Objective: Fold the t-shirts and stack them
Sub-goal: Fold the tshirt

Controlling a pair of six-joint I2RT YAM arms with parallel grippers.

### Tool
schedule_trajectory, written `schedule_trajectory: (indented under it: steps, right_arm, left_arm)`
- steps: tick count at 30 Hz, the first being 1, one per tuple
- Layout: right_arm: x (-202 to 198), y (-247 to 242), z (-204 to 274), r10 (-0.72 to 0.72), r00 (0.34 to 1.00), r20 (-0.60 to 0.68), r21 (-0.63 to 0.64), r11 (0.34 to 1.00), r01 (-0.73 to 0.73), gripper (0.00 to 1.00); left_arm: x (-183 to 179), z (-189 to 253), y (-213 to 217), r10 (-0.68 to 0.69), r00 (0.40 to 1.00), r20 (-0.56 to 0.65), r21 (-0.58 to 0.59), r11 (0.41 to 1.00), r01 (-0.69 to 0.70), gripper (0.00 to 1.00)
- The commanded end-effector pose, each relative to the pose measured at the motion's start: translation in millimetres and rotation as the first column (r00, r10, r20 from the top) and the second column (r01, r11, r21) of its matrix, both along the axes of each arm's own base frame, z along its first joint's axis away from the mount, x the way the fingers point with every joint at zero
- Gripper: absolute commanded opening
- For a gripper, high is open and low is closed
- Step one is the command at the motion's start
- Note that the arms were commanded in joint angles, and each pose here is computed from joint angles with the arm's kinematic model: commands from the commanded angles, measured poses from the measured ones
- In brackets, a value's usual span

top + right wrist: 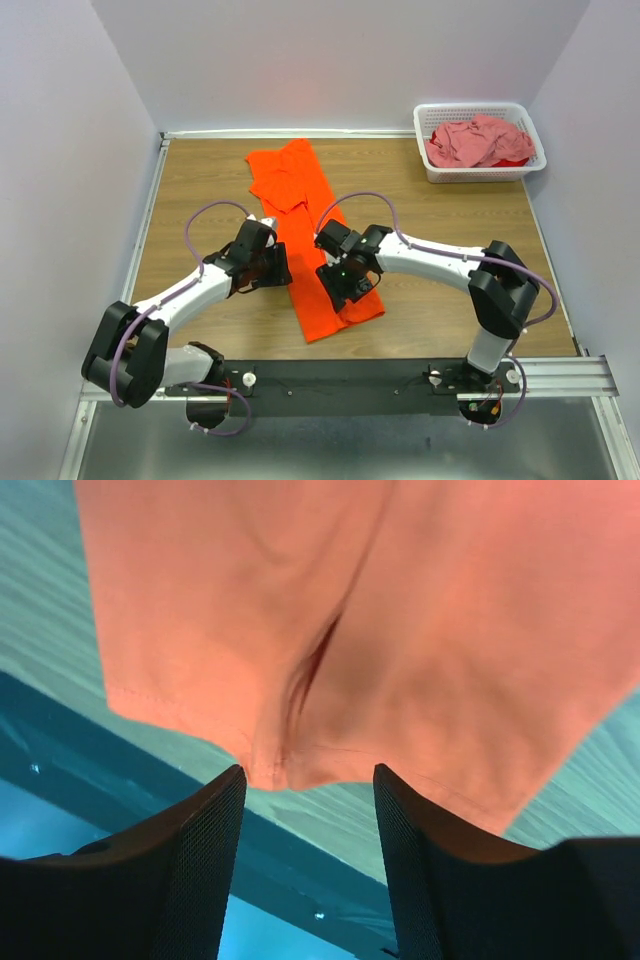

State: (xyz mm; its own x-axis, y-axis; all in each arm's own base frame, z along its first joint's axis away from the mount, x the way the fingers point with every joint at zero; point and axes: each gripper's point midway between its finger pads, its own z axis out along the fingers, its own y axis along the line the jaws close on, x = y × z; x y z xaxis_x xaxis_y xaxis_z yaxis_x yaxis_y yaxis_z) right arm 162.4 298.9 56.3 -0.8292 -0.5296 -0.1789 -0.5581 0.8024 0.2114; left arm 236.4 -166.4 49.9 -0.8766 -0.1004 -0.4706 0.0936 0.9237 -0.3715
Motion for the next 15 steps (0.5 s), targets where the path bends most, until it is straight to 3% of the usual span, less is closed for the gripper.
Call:
schedule_trajectory:
  steps: [1, 6, 10, 15]
  right_arm:
    - [16.6, -6.4, 9.8, -0.075, 0.993, 0.089, -0.013, 0.997, 0.076, 0.60]
    - [8.2, 27.5, 18.3, -0.058, 0.998, 0.019, 0.157, 0.986, 0.054, 0.34]
    - [-5.4, 44.3, 20.0, -0.017, 0.998, -0.053, 0.257, 0.966, 0.030, 0.30]
    - [-8.0, 31.8, -9.2, -0.001, 0.999, -0.045, 0.214, 0.977, 0.011, 0.29]
  left_arm:
    - [0.2, 1.2, -6.0, -0.008, 1.000, 0.010, -0.030, 1.000, 0.008, 0.58]
    - [0.1, -1.3, -4.1, 0.005, 1.000, -0.001, -0.017, 1.000, -0.005, 0.58]
    - [5.0, 12.2, 1.5, 0.081, 0.996, 0.038, -0.033, 0.996, -0.080, 0.58]
    - [7.6, 32.0, 15.7, 0.229, 0.971, 0.074, -0.053, 0.973, -0.225, 0.61]
